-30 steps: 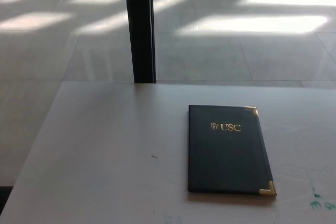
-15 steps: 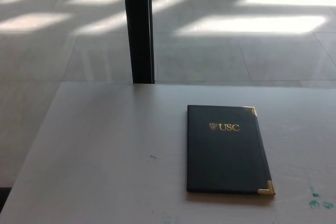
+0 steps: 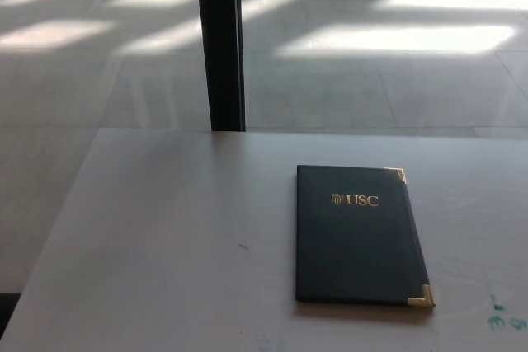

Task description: The robot uses its left hand to push the cover of the diary kept in the middle of the desk to close it

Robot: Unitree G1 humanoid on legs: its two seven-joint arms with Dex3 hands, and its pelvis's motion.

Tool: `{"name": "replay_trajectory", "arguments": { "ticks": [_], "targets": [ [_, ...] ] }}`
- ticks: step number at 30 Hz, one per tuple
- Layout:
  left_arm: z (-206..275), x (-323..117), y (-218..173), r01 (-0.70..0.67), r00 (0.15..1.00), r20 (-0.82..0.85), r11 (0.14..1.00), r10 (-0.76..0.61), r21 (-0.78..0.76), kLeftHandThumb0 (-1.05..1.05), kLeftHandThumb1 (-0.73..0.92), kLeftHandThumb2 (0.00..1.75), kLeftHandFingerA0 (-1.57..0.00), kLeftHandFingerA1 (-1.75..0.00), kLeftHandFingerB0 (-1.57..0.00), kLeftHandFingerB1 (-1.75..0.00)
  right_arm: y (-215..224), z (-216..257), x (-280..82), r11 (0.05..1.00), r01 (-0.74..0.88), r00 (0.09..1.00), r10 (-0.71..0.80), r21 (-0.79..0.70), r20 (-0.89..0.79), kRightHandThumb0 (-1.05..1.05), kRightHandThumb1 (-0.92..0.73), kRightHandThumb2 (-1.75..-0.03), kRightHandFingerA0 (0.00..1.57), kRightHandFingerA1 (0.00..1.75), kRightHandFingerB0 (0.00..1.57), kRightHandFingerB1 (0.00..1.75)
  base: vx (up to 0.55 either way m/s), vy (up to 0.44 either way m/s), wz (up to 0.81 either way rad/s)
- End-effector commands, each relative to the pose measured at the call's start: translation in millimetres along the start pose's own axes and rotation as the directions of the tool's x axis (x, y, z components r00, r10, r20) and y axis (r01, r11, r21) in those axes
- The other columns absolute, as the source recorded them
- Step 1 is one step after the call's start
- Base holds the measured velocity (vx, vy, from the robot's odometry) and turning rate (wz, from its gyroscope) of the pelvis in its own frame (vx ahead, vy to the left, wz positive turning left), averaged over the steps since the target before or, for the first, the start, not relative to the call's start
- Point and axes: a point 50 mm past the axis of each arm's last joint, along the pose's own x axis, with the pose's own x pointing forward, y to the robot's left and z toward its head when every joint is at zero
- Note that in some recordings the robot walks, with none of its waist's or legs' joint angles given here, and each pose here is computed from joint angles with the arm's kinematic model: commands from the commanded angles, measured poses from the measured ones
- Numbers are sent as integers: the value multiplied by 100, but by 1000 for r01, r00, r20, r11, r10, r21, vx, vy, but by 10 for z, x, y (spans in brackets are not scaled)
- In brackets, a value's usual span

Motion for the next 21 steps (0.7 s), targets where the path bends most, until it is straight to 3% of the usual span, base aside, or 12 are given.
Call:
{"name": "replay_trajectory", "arguments": {
  "ticks": [1, 6, 7, 8, 9, 11, 12, 15, 18, 19, 20, 21],
  "targets": [
    [26, 13, 30, -13, 1000, 18, 1000, 13, 6, -81, 92, 74, -89, -174, -68, -152, -30, 92, -1, 1000, -4, 999, 5, -24, 39, -104, -91, -69, 78, 84, 53, 60, 0, 0, 0],
    [-119, 13, 174, -15, 1000, 9, 999, 14, 31, -83, 75, 110, -106, -144, -71, -120, -165, -28, -94, 998, 12, 1000, -11, -58, 7, -105, -91, -68, 79, 81, 51, 58, 0, 0, 0],
    [-119, 15, 174, -13, 1000, -5, 999, 13, 45, -80, 77, 115, -115, -145, -68, -112, -167, -28, -92, 998, 10, 1000, -10, -56, 8, -105, -71, -124, 83, 85, 51, 64, 0, 0, 0],
    [-120, 22, 171, -20, 1000, -19, 998, 21, 59, -77, 76, 116, -116, -143, -67, -105, -165, -19, -103, 998, 5, 1000, -4, -63, 15, -105, -91, -67, 78, 81, 50, 59, 0, 0, 0],
    [-121, 25, 168, -24, 999, -21, 997, 26, 72, -80, 91, 76, -94, -169, -69, -126, -162, -15, -108, 998, 5, 1000, -3, -63, 19, -103, -71, -124, 83, 85, 51, 65, 0, 0, 0],
    [-129, 27, 169, -15, 1000, -22, 997, 16, 80, -80, 92, 76, -95, -167, -70, -121, -161, -16, -107, 999, 13, 1000, -12, -51, 13, -105, -70, -124, 82, 82, 50, 63, 0, 0, 0],
    [-136, 28, 168, -12, 1000, -17, 996, 13, 86, -80, 91, 77, -89, -164, -67, -76, -155, -14, -115, 999, 10, 1000, -9, -43, 14, -105, -89, -68, 82, 82, 52, 60, 0, 0, 0],
    [-108, 29, 167, -11, 1000, -9, 996, 11, 90, -86, 82, 117, -101, -138, -68, -109, -126, -1, -95, 999, 9, 1000, -8, -47, 16, -105, -89, -68, 84, 82, 53, 60, 0, 0, 0],
    [-109, 33, 174, -22, 999, -28, 999, 23, 46, -86, 86, 78, -87, -160, -65, -87, -116, -1, -79, 999, 12, 1000, -12, -44, 17, -105, -89, -68, 86, 81, 53, 60, 0, 0, 0],
    [-107, 35, 175, -21, 999, -24, 998, 23, 60, -83, 92, 78, -86, -156, -69, -105, -116, -2, -85, 999, -6, 1000, 6, -34, 14, -104, -67, -122, 77, 81, 53, 67, 0, 0, 0],
    [-86, 40, 210, -20, 1000, -14, 998, 21, 67, -79, 77, 117, -108, -138, -62, -104, -110, -40, -108, 999, -5, 1000, 5, -50, 5, -105, -91, -68, 84, 81, 51, 60, 0, 0, 0],
    [-87, 39, 210, -15, 1000, -16, 998, 16, 61, -71, 74, 118, -122, -142, -58, -77, -111, -42, -105, 999, 3, 1000, -2, -52, 5, -103, -69, -124, 81, 80, 55, 66, 0, 0, 0]
  ]
}}
